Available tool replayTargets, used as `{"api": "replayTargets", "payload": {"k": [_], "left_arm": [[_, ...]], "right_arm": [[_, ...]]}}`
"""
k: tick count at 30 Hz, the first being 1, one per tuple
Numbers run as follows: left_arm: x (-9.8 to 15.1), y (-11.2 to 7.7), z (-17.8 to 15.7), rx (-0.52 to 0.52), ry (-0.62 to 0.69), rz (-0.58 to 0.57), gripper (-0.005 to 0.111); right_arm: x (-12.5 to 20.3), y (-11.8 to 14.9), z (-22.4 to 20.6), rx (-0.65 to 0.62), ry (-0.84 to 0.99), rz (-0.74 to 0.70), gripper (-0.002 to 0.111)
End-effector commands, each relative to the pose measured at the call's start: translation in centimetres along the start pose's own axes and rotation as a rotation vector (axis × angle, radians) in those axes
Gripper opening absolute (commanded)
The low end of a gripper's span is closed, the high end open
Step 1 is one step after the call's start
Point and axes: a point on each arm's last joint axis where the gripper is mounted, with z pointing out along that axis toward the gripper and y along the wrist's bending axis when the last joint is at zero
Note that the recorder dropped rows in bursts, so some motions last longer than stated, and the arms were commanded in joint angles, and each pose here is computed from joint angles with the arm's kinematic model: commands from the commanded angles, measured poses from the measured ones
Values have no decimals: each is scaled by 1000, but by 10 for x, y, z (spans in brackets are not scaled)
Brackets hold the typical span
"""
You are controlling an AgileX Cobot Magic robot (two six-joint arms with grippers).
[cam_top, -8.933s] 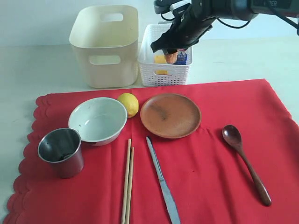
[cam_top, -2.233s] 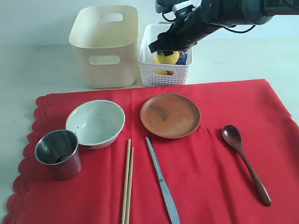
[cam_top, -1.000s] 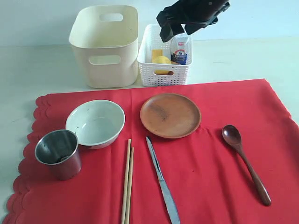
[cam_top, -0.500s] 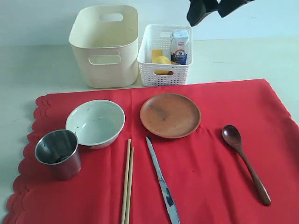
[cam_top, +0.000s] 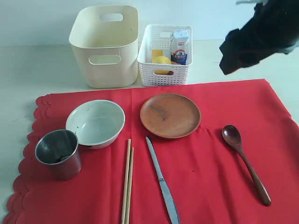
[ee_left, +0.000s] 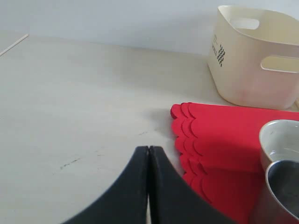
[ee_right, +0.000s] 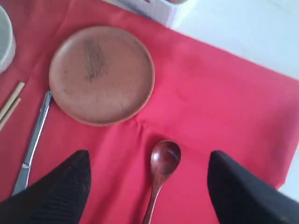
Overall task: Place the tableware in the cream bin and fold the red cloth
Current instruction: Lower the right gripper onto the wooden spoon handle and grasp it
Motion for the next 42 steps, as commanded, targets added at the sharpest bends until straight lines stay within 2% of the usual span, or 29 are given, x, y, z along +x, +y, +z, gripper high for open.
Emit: {"api": "replayTargets", "payload": {"k": [1,9,18,26,33,38,40,42], "left_arm": [[0,0,0,0,-12,4,0],[0,0,0,0,-12,4,0],[0,0,0,0,-12,4,0],[0,0,0,0,-12,4,0],[0,0,0,0,-12,4,0],[0,0,0,0,-12,4,0],[0,0,0,0,-12,4,0],[0,0,0,0,-12,4,0]], "right_arm": [[20,-2,24,6,79,15,68],[36,-2,65,-3,237,67,67],[53,-14,114,103,477,92,47],[66,-15,150,96,634,93,45],[76,-15,172,81,707,96,45],[77,-9,180,7,712,88,45],[77,-8,181,-3,703,89,42],[76,-9,181,-1,704,86,33]]}}
